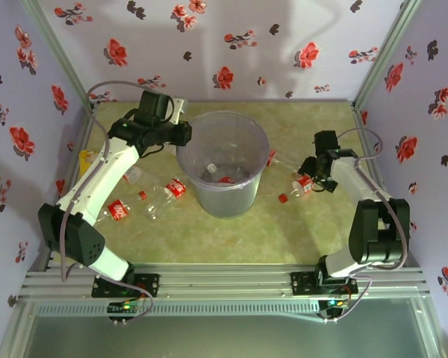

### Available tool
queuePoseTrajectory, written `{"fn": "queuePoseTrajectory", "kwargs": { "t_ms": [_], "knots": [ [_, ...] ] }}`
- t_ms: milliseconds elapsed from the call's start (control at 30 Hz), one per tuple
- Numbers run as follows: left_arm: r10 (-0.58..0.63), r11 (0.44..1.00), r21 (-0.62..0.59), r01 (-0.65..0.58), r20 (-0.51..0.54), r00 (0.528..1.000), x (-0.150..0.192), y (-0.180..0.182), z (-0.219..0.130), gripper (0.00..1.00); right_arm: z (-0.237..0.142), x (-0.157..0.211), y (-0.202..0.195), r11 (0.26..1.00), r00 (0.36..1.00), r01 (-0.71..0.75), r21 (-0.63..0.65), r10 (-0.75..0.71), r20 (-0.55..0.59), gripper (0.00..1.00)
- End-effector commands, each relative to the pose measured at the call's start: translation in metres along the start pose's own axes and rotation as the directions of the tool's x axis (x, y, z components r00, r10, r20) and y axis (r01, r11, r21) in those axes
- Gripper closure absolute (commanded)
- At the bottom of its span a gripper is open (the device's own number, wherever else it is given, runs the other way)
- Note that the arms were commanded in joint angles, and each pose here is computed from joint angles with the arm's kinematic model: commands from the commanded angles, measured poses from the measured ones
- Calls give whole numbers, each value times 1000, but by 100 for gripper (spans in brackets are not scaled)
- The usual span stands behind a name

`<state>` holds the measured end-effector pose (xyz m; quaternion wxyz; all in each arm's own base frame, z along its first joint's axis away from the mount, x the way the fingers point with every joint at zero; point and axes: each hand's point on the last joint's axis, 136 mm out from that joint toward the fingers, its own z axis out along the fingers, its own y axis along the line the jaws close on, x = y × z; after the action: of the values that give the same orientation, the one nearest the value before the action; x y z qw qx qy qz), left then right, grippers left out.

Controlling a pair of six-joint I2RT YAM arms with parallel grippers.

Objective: Put the plastic bottles in the bin

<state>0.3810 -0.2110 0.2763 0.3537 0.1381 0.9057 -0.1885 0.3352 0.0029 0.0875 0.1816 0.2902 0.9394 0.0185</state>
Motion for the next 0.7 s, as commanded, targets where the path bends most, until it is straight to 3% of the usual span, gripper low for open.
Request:
{"fn": "queuePoseTrajectory", "kwargs": {
  "t_ms": [0,400,667],
  "knots": [
    [6,1000,-20,-5,40,999,-6,6,-1,100,17,-2,3,999,999,-29,-25,28,-20,19],
    [6,1000,-18,-5,47,999,-7,5,-2,100,59,9,-11,998,996,-62,18,63,-69,20],
    [3,1000,-18,-2,48,999,-7,5,-1,100,63,10,-15,997,995,-77,16,77,-67,32]
  ]
}}
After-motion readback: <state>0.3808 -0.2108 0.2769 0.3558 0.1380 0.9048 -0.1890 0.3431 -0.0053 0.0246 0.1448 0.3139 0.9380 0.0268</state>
